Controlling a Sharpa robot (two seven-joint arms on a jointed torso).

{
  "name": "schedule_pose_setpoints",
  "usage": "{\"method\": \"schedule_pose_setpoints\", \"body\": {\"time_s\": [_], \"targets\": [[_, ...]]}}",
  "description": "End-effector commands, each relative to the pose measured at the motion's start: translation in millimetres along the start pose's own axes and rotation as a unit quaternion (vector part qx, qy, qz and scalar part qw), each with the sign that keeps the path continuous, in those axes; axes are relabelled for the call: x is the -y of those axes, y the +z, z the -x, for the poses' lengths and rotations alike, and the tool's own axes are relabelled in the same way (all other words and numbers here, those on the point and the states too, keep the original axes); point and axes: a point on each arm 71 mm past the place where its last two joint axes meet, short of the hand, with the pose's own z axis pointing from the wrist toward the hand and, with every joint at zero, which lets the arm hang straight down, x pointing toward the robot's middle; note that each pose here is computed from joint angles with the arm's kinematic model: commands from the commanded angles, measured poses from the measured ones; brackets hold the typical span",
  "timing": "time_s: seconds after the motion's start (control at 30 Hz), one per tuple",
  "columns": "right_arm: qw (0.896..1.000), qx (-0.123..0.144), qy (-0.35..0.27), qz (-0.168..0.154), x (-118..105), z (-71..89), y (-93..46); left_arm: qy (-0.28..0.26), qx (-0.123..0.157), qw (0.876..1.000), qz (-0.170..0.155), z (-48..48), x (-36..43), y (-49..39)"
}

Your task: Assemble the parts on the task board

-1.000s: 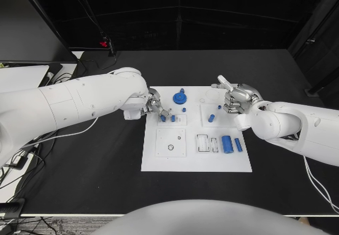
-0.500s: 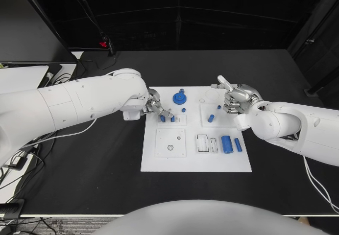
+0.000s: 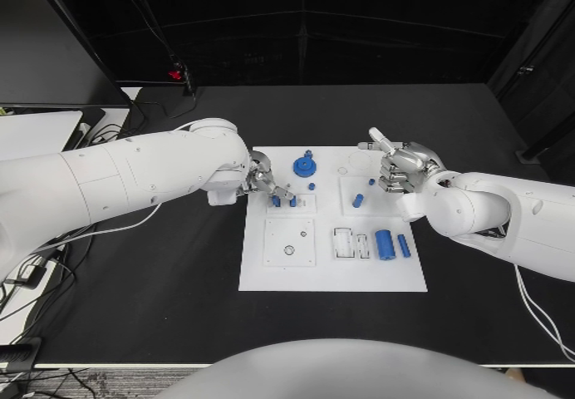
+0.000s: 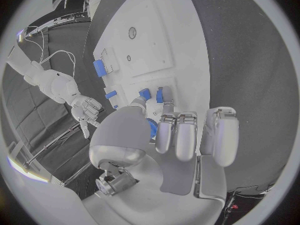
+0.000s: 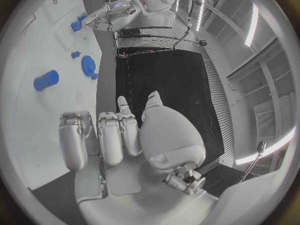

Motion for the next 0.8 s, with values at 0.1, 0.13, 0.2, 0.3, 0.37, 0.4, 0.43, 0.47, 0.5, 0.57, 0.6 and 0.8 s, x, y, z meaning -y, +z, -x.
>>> {"method": "schedule_pose_setpoints", "body": {"time_s": [0.1,0.13,0.2,0.3,0.37,0.4,0.43,0.47,0.5,0.57,0.6,0.8], "targets": [[1.0,-0.007,0.001,0.003,-1.1,-2.2,0.5,0.011,-0.002,1.0,0.011,-6.3,-5.3,4.3],[1.0,-0.007,0.001,0.003,-1.1,-2.2,0.5,0.011,-0.002,1.0,0.011,-6.3,-5.4,4.3],[1.0,-0.007,0.001,0.003,-1.0,-2.1,0.5,0.011,-0.001,1.0,0.011,-6.2,-5.6,4.3],[1.0,-0.006,0.001,0.003,-1.0,-1.8,0.5,0.011,-0.002,1.0,0.011,-6.3,-5.9,4.3],[1.0,-0.006,0.001,0.002,-0.9,-1.8,0.6,0.012,-0.003,1.0,0.011,-6.5,-6.0,4.2],[1.0,-0.007,0.001,0.002,-0.8,-1.8,0.6,0.012,-0.004,1.0,0.011,-6.6,-5.9,4.1],[1.0,-0.007,0.001,0.002,-0.8,-1.9,0.6,0.012,-0.004,1.0,0.01,-6.7,-5.9,4.1],[1.0,-0.007,0.001,0.002,-0.8,-2.0,0.6,0.012,-0.004,1.0,0.009,-6.8,-5.7,4.1],[1.0,-0.007,0.001,0.002,-0.7,-1.9,0.6,0.012,-0.004,1.0,0.008,-6.8,-5.6,4.0],[1.0,-0.006,0.001,0.001,-0.6,-1.8,0.7,0.012,-0.004,1.0,0.006,-6.9,-5.2,4.0],[1.0,-0.006,0.001,0.001,-0.5,-1.7,0.7,0.012,-0.004,1.0,0.006,-7.0,-5.1,3.9],[1.0,-0.006,0.001,0.001,-0.3,-1.5,0.8,0.014,-0.009,1.0,0.005,-8.1,-4.6,3.7]]}}
